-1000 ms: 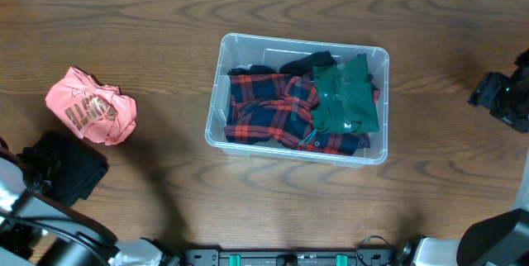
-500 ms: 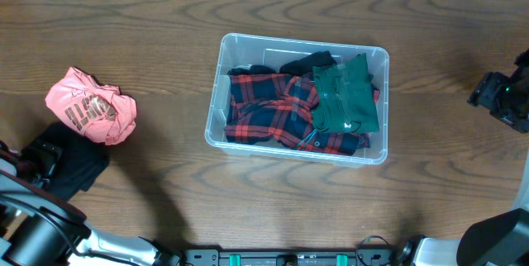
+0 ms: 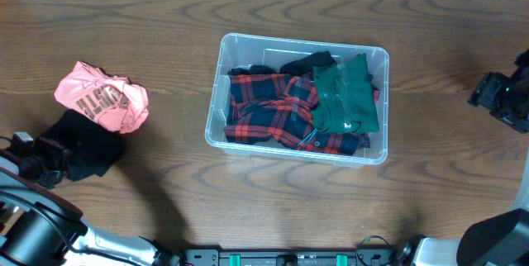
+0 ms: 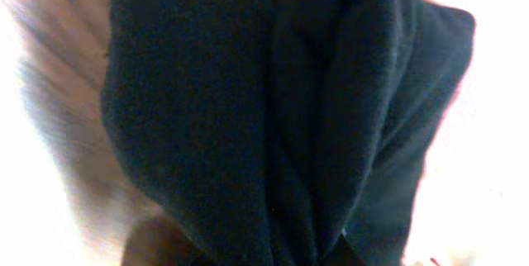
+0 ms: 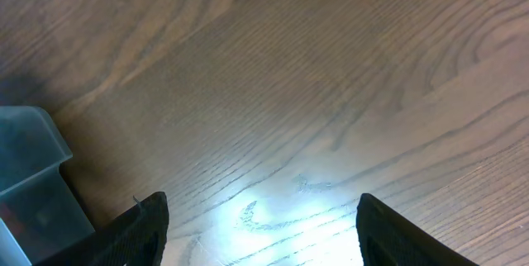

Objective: Pack container
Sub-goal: 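Place the black shirt into the bin and release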

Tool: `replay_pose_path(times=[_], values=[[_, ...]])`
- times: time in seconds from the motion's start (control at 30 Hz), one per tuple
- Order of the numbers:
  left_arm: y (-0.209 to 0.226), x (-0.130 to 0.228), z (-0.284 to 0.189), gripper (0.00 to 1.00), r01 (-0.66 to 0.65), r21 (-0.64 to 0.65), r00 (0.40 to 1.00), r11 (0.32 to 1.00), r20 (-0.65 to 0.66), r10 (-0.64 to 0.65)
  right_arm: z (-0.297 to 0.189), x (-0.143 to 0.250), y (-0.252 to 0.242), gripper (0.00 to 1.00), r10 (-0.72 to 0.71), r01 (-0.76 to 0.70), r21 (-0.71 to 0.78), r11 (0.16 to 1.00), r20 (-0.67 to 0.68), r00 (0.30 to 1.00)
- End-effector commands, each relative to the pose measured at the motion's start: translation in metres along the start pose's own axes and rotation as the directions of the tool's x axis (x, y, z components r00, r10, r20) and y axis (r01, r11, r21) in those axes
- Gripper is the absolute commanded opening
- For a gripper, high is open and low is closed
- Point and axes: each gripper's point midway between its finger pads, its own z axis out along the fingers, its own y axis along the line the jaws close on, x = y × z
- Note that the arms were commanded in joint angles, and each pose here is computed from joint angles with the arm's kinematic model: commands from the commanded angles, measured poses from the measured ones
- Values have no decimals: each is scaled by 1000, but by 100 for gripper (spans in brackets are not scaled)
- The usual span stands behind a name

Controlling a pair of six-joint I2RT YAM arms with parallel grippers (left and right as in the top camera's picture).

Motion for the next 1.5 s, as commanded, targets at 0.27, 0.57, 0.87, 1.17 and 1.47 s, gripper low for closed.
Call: replay_pose_path(times=[0.27, 0.57, 0.87, 1.17, 1.47], values=[[-195, 38, -111, 6, -255, 387, 962, 886, 195, 192, -2, -2, 5, 71, -3, 3, -9, 1000, 13, 1000], [-338, 181, -135, 6, -576, 528, 811, 624, 276, 516, 1, 2, 5, 71, -5, 5, -8, 1000, 1, 1000], [-375, 341, -71, 6, -725, 544, 596, 422, 188, 780, 8, 6, 5, 71, -7, 7, -8, 1000, -7, 1000], [-336, 406, 26, 6, -725, 513, 500, 460, -66, 863, 8, 5, 5, 71, -7, 7, -9, 1000, -4, 1000], [-319, 420, 47, 14, -719, 505, 474, 477, -144, 869, 8, 4, 5, 71, -7, 6, -9, 1000, -2, 1000]])
